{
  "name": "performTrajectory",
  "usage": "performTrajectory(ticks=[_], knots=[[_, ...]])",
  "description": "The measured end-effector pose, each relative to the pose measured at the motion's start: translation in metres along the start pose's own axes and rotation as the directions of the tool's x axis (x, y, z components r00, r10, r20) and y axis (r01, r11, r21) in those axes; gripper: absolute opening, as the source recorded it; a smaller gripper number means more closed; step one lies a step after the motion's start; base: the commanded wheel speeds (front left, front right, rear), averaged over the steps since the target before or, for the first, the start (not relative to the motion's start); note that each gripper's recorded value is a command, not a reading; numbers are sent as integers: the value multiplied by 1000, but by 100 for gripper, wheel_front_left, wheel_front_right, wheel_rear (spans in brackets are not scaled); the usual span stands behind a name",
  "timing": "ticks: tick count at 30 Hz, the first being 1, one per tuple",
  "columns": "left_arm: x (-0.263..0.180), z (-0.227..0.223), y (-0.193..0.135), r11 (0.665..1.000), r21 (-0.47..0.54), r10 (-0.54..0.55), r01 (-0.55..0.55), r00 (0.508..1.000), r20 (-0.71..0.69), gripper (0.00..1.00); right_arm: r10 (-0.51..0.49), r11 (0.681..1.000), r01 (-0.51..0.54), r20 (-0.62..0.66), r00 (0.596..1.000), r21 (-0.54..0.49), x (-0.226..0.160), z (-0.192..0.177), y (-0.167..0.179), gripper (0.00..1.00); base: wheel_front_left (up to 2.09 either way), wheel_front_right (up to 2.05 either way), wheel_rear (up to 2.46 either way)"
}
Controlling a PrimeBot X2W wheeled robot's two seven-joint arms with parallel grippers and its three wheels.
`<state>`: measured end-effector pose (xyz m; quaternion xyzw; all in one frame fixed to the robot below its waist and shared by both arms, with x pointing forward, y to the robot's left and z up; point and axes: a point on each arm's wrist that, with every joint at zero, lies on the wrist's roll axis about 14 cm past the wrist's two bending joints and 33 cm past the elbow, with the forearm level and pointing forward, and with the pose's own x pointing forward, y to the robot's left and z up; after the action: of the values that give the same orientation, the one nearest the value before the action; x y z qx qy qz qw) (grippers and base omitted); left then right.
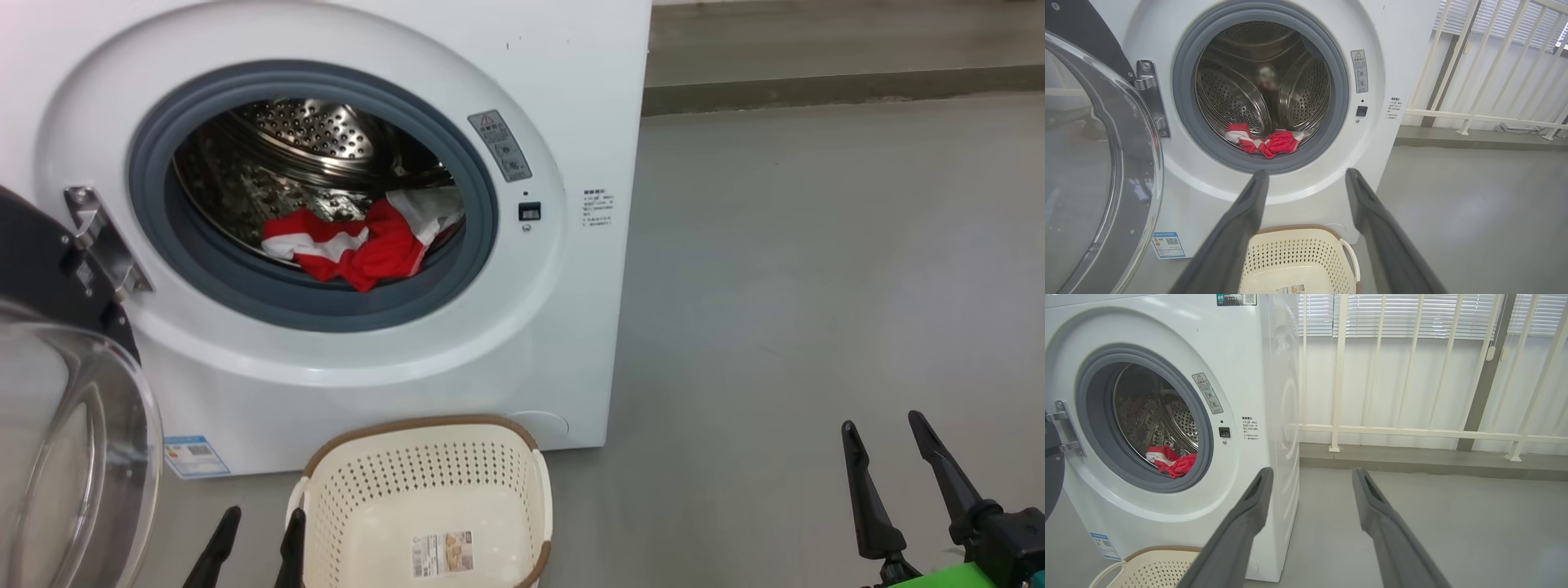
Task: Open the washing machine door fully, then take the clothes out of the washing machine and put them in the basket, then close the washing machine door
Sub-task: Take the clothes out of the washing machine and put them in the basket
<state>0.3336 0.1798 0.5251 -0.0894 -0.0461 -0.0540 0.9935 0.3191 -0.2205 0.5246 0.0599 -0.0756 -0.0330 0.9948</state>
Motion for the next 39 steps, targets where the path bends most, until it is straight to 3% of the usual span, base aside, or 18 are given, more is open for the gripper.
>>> performTrajectory(ticks=[9, 39], knots=[[0, 3, 0, 1000, -5, 0, 0, 1000, 11, 100, 0, 1000, 0, -3, 1000, 6, 0, -1, -1, 100, 75, -75, 0], [19, 10, -4, 999, -43, 13, -11, 999, 43, 100, 44, 999, -44, -49, 998, -2, 9, -15, 11, 100, 0, 0, 0]])
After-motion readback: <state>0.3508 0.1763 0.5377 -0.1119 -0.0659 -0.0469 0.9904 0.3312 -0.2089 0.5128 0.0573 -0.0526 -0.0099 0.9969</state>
